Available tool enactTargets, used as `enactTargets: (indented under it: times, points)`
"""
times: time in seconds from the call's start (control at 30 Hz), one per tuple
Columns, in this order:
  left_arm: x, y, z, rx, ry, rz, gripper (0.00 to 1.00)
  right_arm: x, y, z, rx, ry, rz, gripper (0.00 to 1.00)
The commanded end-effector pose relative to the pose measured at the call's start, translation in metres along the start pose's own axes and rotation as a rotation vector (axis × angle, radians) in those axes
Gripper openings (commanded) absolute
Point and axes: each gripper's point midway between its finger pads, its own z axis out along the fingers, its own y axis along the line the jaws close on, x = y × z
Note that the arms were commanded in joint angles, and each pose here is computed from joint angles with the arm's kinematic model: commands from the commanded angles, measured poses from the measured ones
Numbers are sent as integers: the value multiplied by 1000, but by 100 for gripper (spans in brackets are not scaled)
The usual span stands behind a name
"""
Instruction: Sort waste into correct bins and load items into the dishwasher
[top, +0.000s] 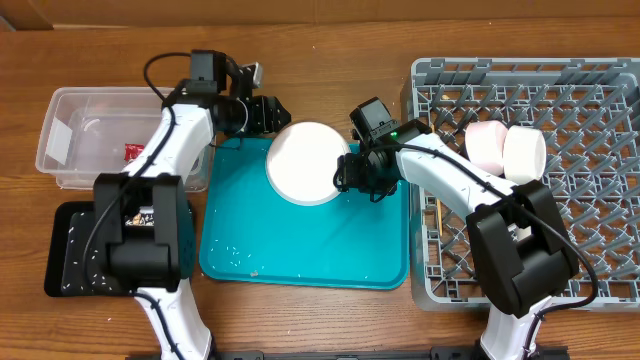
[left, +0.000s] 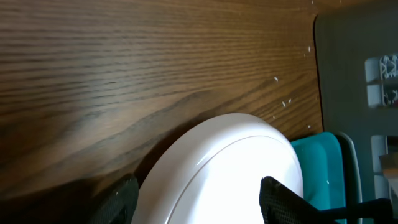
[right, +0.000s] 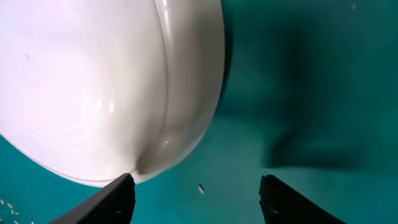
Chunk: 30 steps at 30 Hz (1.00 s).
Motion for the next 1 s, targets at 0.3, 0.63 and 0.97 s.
enactTargets:
  times: [0.3,0.63,0.97]
  points:
    - [13,3,34,68,53,42,66,15,14,13,2,34,-41,67]
    - [16,9,39,27,62,51,64,15,12,20,5,40,-43,67]
    - [26,-33,36,231,99,83,42,14,12,20,5,39,-47,67]
